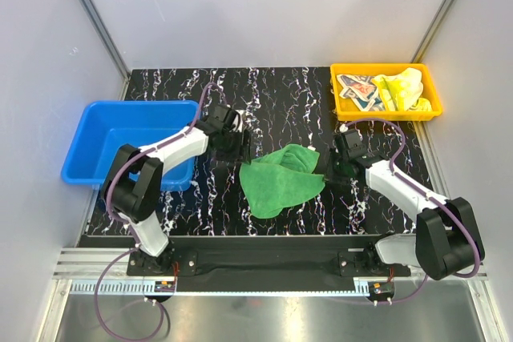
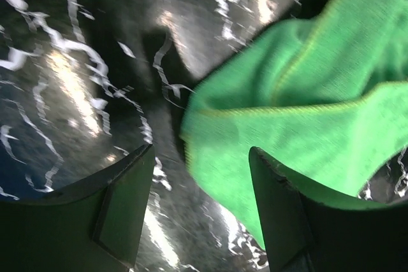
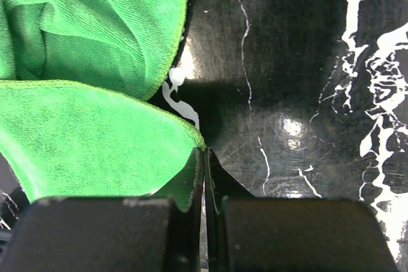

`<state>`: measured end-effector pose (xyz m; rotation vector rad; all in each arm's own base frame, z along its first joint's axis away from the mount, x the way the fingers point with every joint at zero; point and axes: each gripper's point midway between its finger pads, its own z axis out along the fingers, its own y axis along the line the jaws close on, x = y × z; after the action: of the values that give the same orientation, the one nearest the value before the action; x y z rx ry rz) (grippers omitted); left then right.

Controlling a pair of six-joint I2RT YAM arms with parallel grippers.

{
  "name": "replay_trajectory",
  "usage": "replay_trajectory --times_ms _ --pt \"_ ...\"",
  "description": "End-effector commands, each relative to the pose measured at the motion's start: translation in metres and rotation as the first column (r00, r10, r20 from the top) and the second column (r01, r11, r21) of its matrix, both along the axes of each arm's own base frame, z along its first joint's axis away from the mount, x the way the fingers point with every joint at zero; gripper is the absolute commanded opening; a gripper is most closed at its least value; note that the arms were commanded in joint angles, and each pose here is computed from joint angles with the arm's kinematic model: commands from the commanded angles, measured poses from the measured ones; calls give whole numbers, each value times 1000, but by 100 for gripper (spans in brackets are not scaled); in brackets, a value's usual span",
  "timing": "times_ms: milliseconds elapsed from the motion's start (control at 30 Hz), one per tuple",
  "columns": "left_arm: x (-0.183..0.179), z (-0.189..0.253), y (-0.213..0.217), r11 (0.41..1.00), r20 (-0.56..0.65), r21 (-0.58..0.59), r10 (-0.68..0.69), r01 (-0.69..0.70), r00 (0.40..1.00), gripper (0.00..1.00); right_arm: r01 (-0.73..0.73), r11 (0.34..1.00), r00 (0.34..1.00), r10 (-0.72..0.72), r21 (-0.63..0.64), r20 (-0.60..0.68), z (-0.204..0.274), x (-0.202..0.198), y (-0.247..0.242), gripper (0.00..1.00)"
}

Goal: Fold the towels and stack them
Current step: Flatten out the crumpled towel

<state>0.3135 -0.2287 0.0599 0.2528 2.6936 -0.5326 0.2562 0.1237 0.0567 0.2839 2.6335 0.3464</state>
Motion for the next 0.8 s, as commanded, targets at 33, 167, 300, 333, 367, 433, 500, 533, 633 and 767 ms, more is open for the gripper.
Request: replay_trajectory --times_ms 33,167,300,333,367,433,500,533,633,767 --pt "30 16 -8 994 93 -105 -24 33 995 65 -36 998 997 32 43 76 18 16 11 0" --pt "33 16 -16 981 89 -181 -58 74 994 60 -41 998 996 38 43 77 18 16 12 0" --pt "22 7 -31 956 32 -266 -119 124 992 55 -51 998 996 47 46 77 16 16 13 0" --pt "21 2 -30 960 13 -259 -111 110 994 54 -52 998 996 48 47 78 17 16 13 0" --pt "20 -3 -27 964 4 -245 -105 103 994 54 -53 997 995 49 48 81 18 16 13 0" --pt "21 -11 -18 979 -7 -190 -77 74 997 56 -54 997 995 50 52 84 19 16 13 0" --pt "21 -18 -13 985 -11 -165 -59 56 998 60 -58 997 994 53 54 92 21 16 14 0" --pt "21 -20 -11 986 -11 -157 -52 50 999 61 -63 997 994 58 53 91 21 15 14 0" --pt "18 -26 -13 984 -26 -168 -57 52 998 61 -64 996 994 59 54 97 22 15 14 0" --pt "13 -26 -16 979 -25 -200 -55 49 998 51 -66 997 994 61 48 93 21 13 12 0"
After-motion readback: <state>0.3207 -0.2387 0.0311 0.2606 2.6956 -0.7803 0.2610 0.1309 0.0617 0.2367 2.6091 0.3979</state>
